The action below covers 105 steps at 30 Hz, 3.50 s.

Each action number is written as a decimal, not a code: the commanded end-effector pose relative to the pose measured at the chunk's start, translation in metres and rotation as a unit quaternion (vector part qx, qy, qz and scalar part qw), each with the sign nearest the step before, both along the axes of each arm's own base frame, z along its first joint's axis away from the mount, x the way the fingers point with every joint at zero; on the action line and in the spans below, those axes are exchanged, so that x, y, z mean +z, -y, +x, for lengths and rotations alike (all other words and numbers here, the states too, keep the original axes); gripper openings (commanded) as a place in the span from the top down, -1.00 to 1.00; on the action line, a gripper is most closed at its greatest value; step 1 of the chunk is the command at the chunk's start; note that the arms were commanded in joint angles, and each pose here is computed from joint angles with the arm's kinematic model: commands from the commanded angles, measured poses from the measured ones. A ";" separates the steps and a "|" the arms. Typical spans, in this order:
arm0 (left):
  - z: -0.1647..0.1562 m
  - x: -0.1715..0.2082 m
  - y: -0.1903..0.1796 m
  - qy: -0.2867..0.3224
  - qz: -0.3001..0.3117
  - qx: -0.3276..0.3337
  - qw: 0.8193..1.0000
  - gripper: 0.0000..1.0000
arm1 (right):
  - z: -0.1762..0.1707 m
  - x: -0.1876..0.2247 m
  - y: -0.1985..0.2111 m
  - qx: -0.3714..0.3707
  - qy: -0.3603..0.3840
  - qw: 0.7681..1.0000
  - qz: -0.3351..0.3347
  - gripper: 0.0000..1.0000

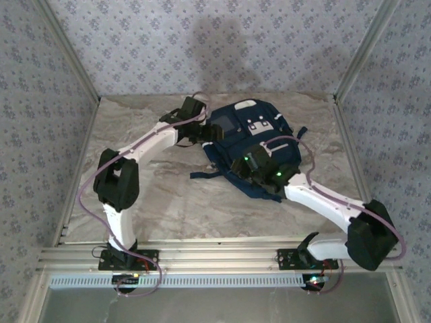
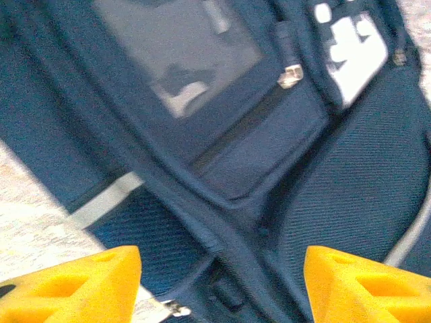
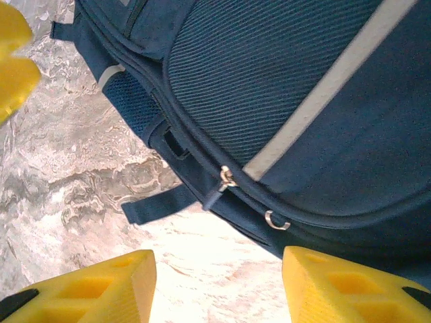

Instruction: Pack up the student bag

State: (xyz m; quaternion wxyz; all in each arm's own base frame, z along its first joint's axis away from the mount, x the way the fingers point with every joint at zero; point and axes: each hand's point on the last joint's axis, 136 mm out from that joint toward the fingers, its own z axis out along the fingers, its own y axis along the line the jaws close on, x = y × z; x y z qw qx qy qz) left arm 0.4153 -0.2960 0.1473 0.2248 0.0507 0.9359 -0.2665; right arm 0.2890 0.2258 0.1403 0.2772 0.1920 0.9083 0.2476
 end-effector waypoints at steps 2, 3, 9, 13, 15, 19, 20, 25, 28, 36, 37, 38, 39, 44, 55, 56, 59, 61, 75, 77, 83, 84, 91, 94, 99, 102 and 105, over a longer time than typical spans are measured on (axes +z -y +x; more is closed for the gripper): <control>-0.002 0.030 -0.002 0.043 -0.045 0.003 0.998 -0.30 | 0.019 -0.001 -0.014 -0.072 0.011 0.997 0.020 -0.05; -0.002 0.028 -0.004 0.043 -0.045 0.005 0.998 -0.30 | 0.020 -0.005 -0.017 -0.079 0.008 0.997 0.023 -0.03; -0.006 0.020 -0.017 0.038 -0.048 0.013 0.998 -0.31 | 0.031 -0.031 -0.038 -0.102 -0.008 0.994 0.028 0.09; -0.007 0.020 -0.020 0.035 -0.058 0.014 0.998 -0.30 | 0.035 -0.044 -0.035 -0.125 -0.019 0.992 0.012 0.11; -0.007 0.020 -0.020 0.035 -0.061 0.015 0.997 -0.30 | 0.036 -0.051 -0.031 -0.140 -0.021 0.990 0.007 0.13; -0.007 0.018 -0.018 0.033 -0.068 0.014 0.997 -0.30 | 0.041 -0.062 -0.030 -0.154 -0.024 0.988 -0.004 0.21; -0.007 0.017 -0.017 0.030 -0.071 0.014 0.997 -0.31 | 0.043 -0.064 -0.030 -0.156 -0.024 0.987 -0.008 0.25; -0.007 0.010 -0.012 0.020 -0.085 0.014 0.996 -0.31 | 0.045 -0.069 -0.026 -0.163 -0.023 0.986 -0.021 0.61; -0.008 0.001 -0.008 0.012 -0.085 0.013 0.996 -0.31 | 0.043 -0.064 -0.026 -0.151 -0.018 0.988 -0.025 0.83; -0.017 -0.028 0.016 -0.023 -0.082 -0.004 0.996 -0.31 | 0.032 -0.048 -0.024 -0.090 -0.018 0.996 -0.013 1.00; -0.020 -0.031 0.018 -0.027 -0.078 -0.008 0.997 -0.31 | 0.031 -0.043 -0.026 -0.073 -0.016 0.997 -0.007 1.00; -0.023 -0.036 0.020 -0.033 -0.073 -0.012 0.997 -0.31 | 0.031 -0.039 -0.030 -0.057 -0.011 0.998 -0.001 1.00; -0.027 -0.039 0.021 -0.038 -0.070 -0.015 0.997 -0.31 | 0.031 -0.035 -0.033 -0.045 -0.011 0.999 0.006 1.00; -0.039 -0.051 0.026 -0.059 -0.083 -0.012 0.995 -0.31 | 0.031 -0.019 -0.056 0.028 -0.010 0.998 0.055 1.00; -0.028 -0.076 0.038 -0.076 -0.096 0.016 0.992 0.49 | 0.023 0.008 -0.085 0.124 0.003 0.988 0.087 1.00; -0.026 -0.076 0.037 -0.073 -0.093 0.020 0.993 0.62 | 0.021 0.005 -0.084 0.131 -0.005 0.988 0.085 1.00; -0.017 -0.078 0.028 -0.067 -0.082 0.039 0.994 1.00 | 0.010 -0.009 -0.077 0.152 -0.035 0.986 0.063 1.00; -0.010 -0.077 0.021 -0.063 -0.081 0.048 0.994 1.00 | 0.000 -0.021 -0.067 0.165 -0.057 0.984 0.035 1.00; 0.012 -0.066 -0.022 -0.043 -0.058 0.084 0.994 1.00 | -0.035 -0.053 0.032 0.189 -0.139 0.965 -0.120 1.00; 0.013 -0.064 -0.027 -0.042 -0.055 0.086 0.994 1.00 | -0.035 -0.051 0.047 0.184 -0.138 0.964 -0.132 1.00; 0.010 -0.051 -0.027 -0.038 -0.066 0.077 0.994 1.00 | -0.015 -0.034 0.061 0.162 -0.096 0.973 -0.133 1.00; 0.009 -0.049 -0.024 -0.040 -0.073 0.075 0.994 1.00 | -0.012 -0.029 0.053 0.163 -0.087 0.975 -0.124 1.00; -0.017 -0.028 0.008 -0.052 -0.139 0.058 0.987 1.00 | -0.003 -0.011 0.005 0.112 -0.063 0.991 -0.038 0.42; -0.027 -0.009 0.023 -0.038 -0.165 0.057 0.984 1.00 | -0.009 -0.012 -0.009 0.082 -0.070 0.994 0.009 0.30; -0.036 0.014 0.046 -0.018 -0.211 0.058 0.976 1.00 | -0.017 -0.011 -0.018 0.037 -0.068 0.996 0.046 0.21; -0.038 0.018 0.052 -0.004 -0.220 0.069 0.973 1.00 | -0.020 -0.015 -0.017 0.004 -0.070 0.995 0.068 0.17; -0.041 0.018 0.058 0.005 -0.223 0.076 0.972 1.00 | -0.021 -0.017 -0.009 -0.028 -0.067 0.995 0.061 0.11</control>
